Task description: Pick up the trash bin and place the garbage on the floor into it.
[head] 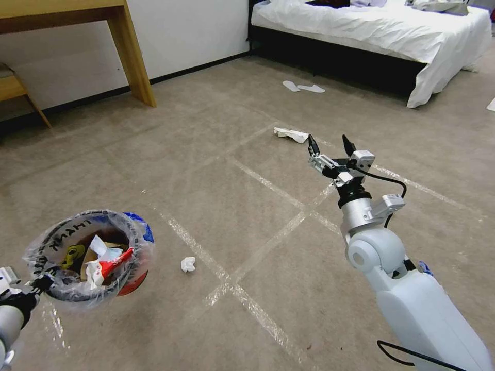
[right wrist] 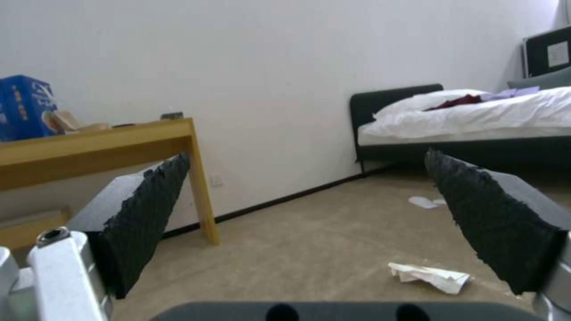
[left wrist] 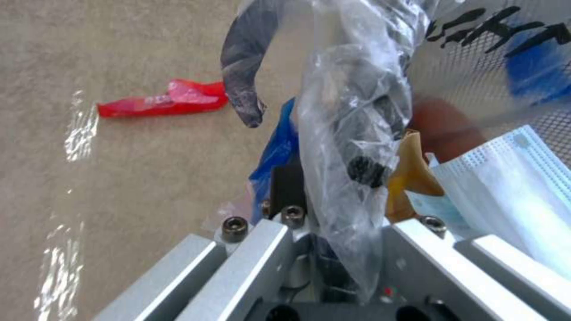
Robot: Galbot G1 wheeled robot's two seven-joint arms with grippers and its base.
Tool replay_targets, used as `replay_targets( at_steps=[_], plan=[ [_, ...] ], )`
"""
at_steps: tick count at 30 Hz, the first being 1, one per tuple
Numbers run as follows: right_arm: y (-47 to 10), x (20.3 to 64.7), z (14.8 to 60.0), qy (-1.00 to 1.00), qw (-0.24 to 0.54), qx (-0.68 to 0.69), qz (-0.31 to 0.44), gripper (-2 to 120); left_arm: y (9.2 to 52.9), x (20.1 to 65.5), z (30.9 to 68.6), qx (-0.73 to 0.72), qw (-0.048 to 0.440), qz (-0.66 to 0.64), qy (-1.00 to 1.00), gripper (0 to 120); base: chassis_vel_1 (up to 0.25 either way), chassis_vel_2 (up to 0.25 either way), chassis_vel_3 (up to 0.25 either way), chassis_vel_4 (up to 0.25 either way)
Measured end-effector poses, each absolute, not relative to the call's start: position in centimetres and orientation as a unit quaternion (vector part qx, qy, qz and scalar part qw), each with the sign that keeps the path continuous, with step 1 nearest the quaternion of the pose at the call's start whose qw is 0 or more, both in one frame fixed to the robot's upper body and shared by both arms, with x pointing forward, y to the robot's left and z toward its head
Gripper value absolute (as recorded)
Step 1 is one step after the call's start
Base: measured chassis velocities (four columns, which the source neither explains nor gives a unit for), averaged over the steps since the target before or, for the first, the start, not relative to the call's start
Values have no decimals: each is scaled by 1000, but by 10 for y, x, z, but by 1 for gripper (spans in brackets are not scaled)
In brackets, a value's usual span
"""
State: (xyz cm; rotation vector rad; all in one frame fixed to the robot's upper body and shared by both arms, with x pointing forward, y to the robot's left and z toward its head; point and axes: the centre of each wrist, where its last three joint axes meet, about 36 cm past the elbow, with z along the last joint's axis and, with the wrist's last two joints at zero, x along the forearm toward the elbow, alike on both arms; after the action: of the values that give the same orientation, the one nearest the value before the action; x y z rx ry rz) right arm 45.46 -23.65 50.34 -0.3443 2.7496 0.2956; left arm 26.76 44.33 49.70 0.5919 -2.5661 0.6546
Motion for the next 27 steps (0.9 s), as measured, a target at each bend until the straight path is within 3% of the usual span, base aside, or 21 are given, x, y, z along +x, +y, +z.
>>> replay_targets(
  at_steps=[27],
  plan=[
    [-225,459,497,971,167,-129,110,100,443,269,495,212,214,238,-924,0,-68,67,60,-58]
  ],
)
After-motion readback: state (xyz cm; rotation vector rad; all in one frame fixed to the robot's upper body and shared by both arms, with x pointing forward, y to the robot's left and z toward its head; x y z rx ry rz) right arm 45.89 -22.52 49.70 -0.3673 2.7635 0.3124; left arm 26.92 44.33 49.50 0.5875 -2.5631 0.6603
